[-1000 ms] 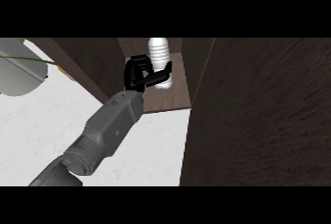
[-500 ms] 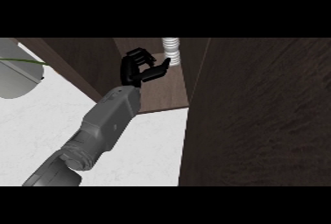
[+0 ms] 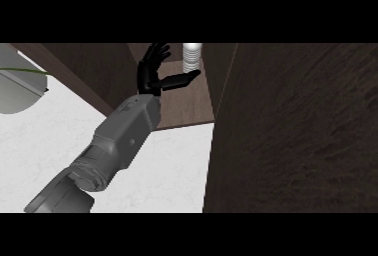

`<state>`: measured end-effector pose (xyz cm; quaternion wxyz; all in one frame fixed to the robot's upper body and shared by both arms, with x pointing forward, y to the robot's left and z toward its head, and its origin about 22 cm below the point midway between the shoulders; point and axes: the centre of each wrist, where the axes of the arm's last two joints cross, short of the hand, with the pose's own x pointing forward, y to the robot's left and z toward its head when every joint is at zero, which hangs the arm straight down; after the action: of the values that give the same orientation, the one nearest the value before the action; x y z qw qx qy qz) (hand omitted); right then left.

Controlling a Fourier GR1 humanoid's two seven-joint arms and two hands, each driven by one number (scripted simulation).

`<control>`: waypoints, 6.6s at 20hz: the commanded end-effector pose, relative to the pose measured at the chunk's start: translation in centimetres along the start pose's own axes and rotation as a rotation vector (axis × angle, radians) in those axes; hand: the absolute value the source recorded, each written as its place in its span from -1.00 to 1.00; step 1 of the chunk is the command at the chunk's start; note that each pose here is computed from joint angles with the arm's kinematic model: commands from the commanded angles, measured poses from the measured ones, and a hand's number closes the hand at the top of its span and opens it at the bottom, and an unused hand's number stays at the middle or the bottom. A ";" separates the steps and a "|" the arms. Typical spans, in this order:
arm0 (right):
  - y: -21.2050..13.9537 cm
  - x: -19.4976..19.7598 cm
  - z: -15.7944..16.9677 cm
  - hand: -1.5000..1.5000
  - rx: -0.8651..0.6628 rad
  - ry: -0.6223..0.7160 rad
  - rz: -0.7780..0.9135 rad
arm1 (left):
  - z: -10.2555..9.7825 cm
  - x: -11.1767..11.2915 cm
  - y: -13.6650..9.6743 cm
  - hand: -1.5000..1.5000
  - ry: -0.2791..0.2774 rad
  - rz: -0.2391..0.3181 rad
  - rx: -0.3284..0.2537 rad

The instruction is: Pick up the bottled water, place it into the cabinet and close the cabinet

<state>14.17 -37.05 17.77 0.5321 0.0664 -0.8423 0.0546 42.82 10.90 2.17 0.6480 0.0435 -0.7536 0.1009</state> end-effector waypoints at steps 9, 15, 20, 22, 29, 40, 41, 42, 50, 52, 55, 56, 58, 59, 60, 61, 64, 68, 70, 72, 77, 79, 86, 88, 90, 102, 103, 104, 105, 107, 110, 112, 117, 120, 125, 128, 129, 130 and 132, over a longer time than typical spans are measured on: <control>-0.3 -0.4 -0.6 -1.00 0.034 -0.031 -0.013 | -0.4 1.1 -1.3 -1.00 -0.075 -0.061 -0.040; -0.6 -0.1 -0.5 -1.00 0.028 -0.016 0.021 | -0.5 1.1 -1.0 -1.00 -0.152 -0.102 -0.185; -0.1 -0.1 -0.3 -1.00 0.034 -0.017 0.022 | -0.6 2.3 -2.6 1.00 -0.203 -0.018 -0.200; -0.4 -0.8 -0.1 -1.00 0.023 -0.016 0.023 | -0.1 1.3 -2.1 1.00 -0.213 -0.008 -0.180; -0.2 0.1 -0.1 -1.00 0.052 0.004 0.045 | 1.1 0.0 -1.7 1.00 -0.175 0.084 -0.183; 1.6 1.5 2.1 1.00 0.091 0.056 0.068 | 5.8 -3.6 -0.8 1.00 -0.118 0.260 -0.299; 1.7 1.8 1.4 1.00 0.124 0.050 0.056 | 7.1 -4.4 -0.6 1.00 -0.090 0.286 -0.297; 3.2 2.3 1.3 1.00 0.123 0.057 0.074 | 6.6 -4.9 0.2 1.00 -0.082 0.279 -0.322; 4.7 3.3 1.9 1.00 0.200 0.077 0.049 | 11.6 -6.2 1.8 1.00 -0.029 0.375 -0.400; 5.6 3.2 1.3 1.00 0.221 0.073 0.023 | 12.0 -6.3 3.6 1.00 -0.047 0.368 -0.407; 5.0 4.0 1.1 1.00 0.223 0.073 0.043 | 14.1 -6.4 6.2 -1.00 -0.015 0.346 -0.452; 6.1 4.4 1.1 1.00 0.213 0.058 0.044 | 14.6 -6.9 7.9 -1.00 -0.032 0.333 -0.441; 6.3 4.2 0.6 1.00 0.238 0.065 0.036 | 15.9 -5.6 7.6 -1.00 -0.031 0.352 -0.464; 6.6 4.4 1.3 1.00 0.250 0.083 0.043 | 15.8 -6.0 9.2 -1.00 -0.032 0.345 -0.458; 6.9 4.0 1.4 1.00 0.263 0.067 0.056 | 17.3 -6.2 10.0 -1.00 -0.013 0.359 -0.486; 6.9 3.9 1.1 1.00 0.276 0.056 0.095 | 16.4 -4.6 9.0 -1.00 -0.008 0.398 -0.498; 8.1 4.6 1.1 1.00 0.340 0.052 0.087 | 17.8 -4.7 12.8 -1.00 -0.001 0.358 -0.496; 9.5 4.2 0.8 1.00 0.397 0.099 -0.003 | 19.0 -2.9 16.7 -1.00 -0.042 0.333 -0.456; 10.3 3.9 0.8 1.00 0.451 0.081 -0.033 | 19.0 -2.6 17.4 -1.00 -0.064 0.309 -0.420; 10.6 3.7 0.6 1.00 0.453 0.079 -0.067 | 19.4 -1.6 20.5 -1.00 -0.074 0.274 -0.397; 12.6 3.3 -0.1 1.00 0.506 0.128 -0.136 | 20.8 0.1 24.4 -1.00 -0.091 0.171 -0.373; 13.4 2.8 -0.6 1.00 0.537 0.121 -0.153 | 20.7 1.0 25.9 -1.00 -0.112 0.133 -0.368; 16.6 2.0 -3.0 1.00 0.635 0.093 -0.208 | 21.6 2.5 27.2 -1.00 -0.115 0.149 -0.418; 17.4 2.2 -3.4 1.00 0.665 0.103 -0.216 | 21.6 3.2 27.5 -1.00 -0.121 0.140 -0.405; 18.6 1.8 -4.7 1.00 0.693 0.098 -0.226 | 21.5 3.7 28.3 -1.00 -0.108 0.135 -0.400; 32.0 0.4 -8.5 1.00 0.671 0.170 -0.255 | 20.0 8.8 28.8 -1.00 -0.142 0.142 -0.435; 33.1 -0.8 -9.4 1.00 0.628 0.159 -0.245 | 21.0 7.7 29.7 -1.00 -0.133 0.156 -0.440; 34.0 -0.4 -8.6 1.00 0.624 0.178 -0.259 | 21.0 8.2 29.1 -1.00 -0.132 0.155 -0.429; 34.7 -0.8 -9.5 1.00 0.593 0.196 -0.267 | 20.7 8.0 28.2 -1.00 -0.148 0.153 -0.428; 34.8 -0.4 -12.4 1.00 0.537 0.229 -0.309 | 20.0 9.8 28.7 -1.00 -0.136 0.156 -0.461; 35.5 -0.9 -14.8 1.00 0.510 0.247 -0.330 | 21.1 10.9 28.7 -1.00 -0.141 0.152 -0.450; 36.8 -0.7 -15.3 1.00 0.537 0.257 -0.337 | 20.9 11.2 29.3 -1.00 -0.141 0.149 -0.449; 36.7 -1.3 -17.0 1.00 0.864 0.338 -0.335 | 22.0 11.2 28.5 -1.00 -0.149 0.147 -0.434; 36.0 -4.5 -18.5 1.00 0.913 0.393 -0.378 | 22.4 11.9 29.4 -1.00 -0.150 0.136 -0.439; 34.1 -7.5 -20.6 1.00 0.842 0.366 -0.386 | 22.2 12.2 29.2 -1.00 -0.154 0.140 -0.413; 31.9 -6.4 -22.7 1.00 0.762 0.334 -0.348 | 21.8 12.8 30.8 -1.00 -0.154 0.123 -0.410; 30.4 -8.8 -22.5 1.00 0.748 0.338 -0.357 | 21.8 12.2 30.5 -1.00 -0.141 0.130 -0.413; 33.4 -8.3 -22.5 1.00 0.735 0.337 -0.363 | 22.1 12.1 29.3 -1.00 -0.154 0.132 -0.401; 30.3 -9.3 -23.4 1.00 0.676 0.316 -0.321 | 22.0 12.9 29.1 -1.00 -0.150 0.132 -0.416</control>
<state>31.76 -1.44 19.37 0.6037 0.3864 -0.6414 0.2737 13.50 36.03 8.51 0.5784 -0.1329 -0.8047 -0.0164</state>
